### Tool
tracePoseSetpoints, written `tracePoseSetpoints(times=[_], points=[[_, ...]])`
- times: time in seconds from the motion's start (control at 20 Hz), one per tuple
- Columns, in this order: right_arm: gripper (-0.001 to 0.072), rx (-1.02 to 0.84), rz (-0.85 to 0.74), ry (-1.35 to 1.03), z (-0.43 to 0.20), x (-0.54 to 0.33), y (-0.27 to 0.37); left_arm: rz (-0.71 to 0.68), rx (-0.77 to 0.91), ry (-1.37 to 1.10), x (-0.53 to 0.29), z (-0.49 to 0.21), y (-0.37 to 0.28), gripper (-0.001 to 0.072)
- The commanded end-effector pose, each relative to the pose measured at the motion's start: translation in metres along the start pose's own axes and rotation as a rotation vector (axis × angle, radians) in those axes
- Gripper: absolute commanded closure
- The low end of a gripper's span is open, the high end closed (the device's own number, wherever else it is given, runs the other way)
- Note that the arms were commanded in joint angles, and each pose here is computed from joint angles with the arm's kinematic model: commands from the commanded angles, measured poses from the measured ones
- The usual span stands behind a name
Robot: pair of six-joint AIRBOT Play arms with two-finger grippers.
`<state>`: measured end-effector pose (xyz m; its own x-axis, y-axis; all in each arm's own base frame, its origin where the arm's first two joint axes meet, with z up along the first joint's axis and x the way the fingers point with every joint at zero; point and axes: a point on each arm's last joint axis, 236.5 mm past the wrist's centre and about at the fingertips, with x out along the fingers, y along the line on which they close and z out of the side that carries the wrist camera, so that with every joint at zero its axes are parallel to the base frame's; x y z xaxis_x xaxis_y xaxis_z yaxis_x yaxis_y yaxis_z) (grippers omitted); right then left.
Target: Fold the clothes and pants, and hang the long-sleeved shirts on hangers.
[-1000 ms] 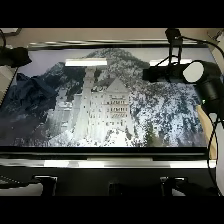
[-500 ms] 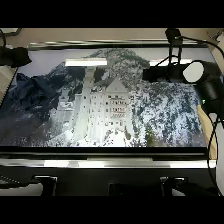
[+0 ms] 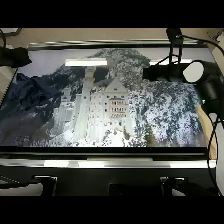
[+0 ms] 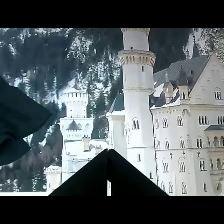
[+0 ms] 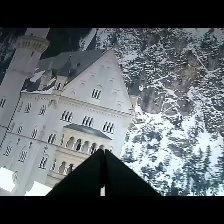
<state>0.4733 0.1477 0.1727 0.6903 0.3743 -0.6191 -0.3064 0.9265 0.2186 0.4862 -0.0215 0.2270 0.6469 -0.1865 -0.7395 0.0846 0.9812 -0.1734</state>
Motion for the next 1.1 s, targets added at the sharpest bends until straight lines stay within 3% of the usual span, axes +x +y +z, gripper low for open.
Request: tracePoseSetpoints(times=[0.0, 0.05, 0.1, 0.15, 0.2, 0.25, 0.4, 0.55, 0.6, 0.7, 1.05], points=[[0.0687, 0.001, 0.001, -0.009, 0.002, -0.001, 0.001, -0.004, 0.0, 0.029, 0.0, -0.007, -0.001, 0.0689], [0.0687, 0.001, 0.001, -0.011, 0.003, -0.001, 0.001, 0.003, 0.001, 0.036, 0.0, -0.009, 0.001, 0.0688], [0.0687, 0.001, 0.002, -0.009, 0.002, -0.001, 0.001, 0.029, -0.003, 0.045, 0.0, -0.011, 0.007, 0.0635], [0.0687, 0.003, 0.002, -0.005, 0.001, -0.001, 0.001, 0.075, -0.019, 0.061, 0.0, -0.015, 0.018, 0.041], [0.0686, 0.005, 0.003, 0.002, 0.0, -0.001, 0.001, 0.16, -0.049, 0.074, 0.0, -0.019, 0.038, 0.005], [0.0686, 0.005, 0.005, 0.017, -0.004, -0.001, 0.002, 0.262, -0.064, 0.087, -0.001, -0.023, 0.063, -0.0013], [0.0684, 0.005, 0.014, 0.101, -0.024, -0.002, 0.004, 0.407, -0.014, 0.148, 0.01, -0.038, 0.122, -0.0013], [0.0679, 0.005, 0.026, 0.21, -0.049, -0.006, 0.007, 0.442, -0.316, 0.227, 0.043, -0.073, 0.186, -0.0013], [0.0629, 0.008, 0.029, 0.239, -0.056, -0.007, 0.007, 0.415, -0.373, 0.262, 0.058, -0.086, 0.202, -0.0013], [0.0626, 0.031, 0.031, 0.285, -0.066, -0.01, 0.009, 0.408, -0.457, 0.319, 0.085, -0.113, 0.237, -0.0013], [0.0625, 0.087, 0.03, 0.277, -0.064, -0.009, 0.01, 0.406, -0.404, 0.348, 0.165, -0.147, 0.288, -0.0013]])
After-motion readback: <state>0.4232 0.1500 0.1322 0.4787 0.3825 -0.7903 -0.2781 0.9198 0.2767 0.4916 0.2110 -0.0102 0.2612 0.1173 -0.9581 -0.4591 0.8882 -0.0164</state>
